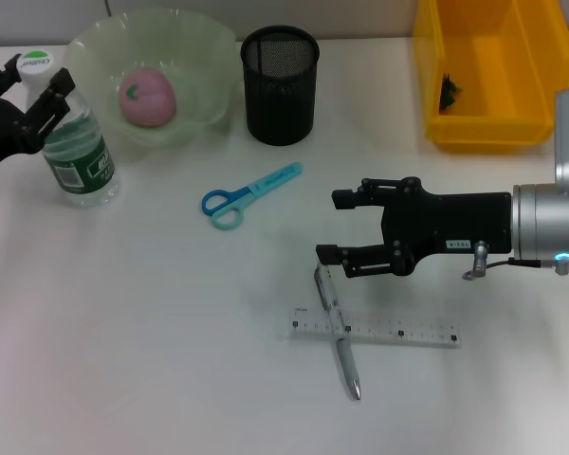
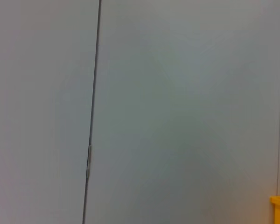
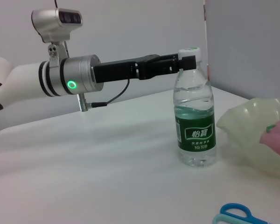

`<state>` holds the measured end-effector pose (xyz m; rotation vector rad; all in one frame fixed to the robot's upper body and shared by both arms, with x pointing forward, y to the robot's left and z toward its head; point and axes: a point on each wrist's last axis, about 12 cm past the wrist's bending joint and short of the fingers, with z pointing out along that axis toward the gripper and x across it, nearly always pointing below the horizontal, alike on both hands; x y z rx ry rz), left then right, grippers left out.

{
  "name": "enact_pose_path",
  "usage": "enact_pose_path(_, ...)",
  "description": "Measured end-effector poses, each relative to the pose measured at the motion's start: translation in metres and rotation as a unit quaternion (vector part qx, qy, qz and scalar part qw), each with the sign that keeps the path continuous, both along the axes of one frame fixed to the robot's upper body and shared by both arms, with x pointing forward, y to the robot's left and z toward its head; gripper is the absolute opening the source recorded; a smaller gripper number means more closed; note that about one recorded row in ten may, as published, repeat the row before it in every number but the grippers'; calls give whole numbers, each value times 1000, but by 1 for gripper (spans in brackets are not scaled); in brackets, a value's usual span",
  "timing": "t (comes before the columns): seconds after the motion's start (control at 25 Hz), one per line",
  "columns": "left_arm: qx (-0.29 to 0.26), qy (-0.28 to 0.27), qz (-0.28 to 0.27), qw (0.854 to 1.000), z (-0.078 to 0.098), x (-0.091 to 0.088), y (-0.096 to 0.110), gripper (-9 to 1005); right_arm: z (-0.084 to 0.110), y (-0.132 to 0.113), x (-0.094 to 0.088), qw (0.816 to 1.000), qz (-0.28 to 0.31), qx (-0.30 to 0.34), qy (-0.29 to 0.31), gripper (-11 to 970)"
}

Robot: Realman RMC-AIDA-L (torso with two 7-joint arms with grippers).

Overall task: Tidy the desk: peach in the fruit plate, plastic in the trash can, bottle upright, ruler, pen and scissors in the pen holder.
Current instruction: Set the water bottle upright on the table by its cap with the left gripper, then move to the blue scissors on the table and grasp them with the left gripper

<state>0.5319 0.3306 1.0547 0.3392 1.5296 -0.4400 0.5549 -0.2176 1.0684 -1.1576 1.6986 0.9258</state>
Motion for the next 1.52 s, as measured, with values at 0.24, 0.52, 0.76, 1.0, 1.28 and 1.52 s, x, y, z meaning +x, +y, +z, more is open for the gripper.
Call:
enact_pose_path(0.24,-10,-8,-6,1000,2,-4,0,634,0,0,0,1000,-2,1,0,798)
enact_pose_path(0.52,-110,-53,-38,992,29,-22,19,776,3,-6,2,1000,-23,21,-1,798)
enact_pose_path(0.76,-185,-68,-118,973,50,-40,26,792,5,-10,1,999,-37,33,0,798)
enact_pose_path(1.0,-193,-27,-206,959,63,-24,7,791,0,-19,-6,998,-46,32,2,798)
enact_pose_path(1.28,-102,47,-259,959,80,26,-44,790,-12,-39,-25,997,-65,27,5,798)
enact_pose_path(1.52,-24,97,-255,962,88,57,-78,790,-17,-48,-33,996,-86,29,11,797)
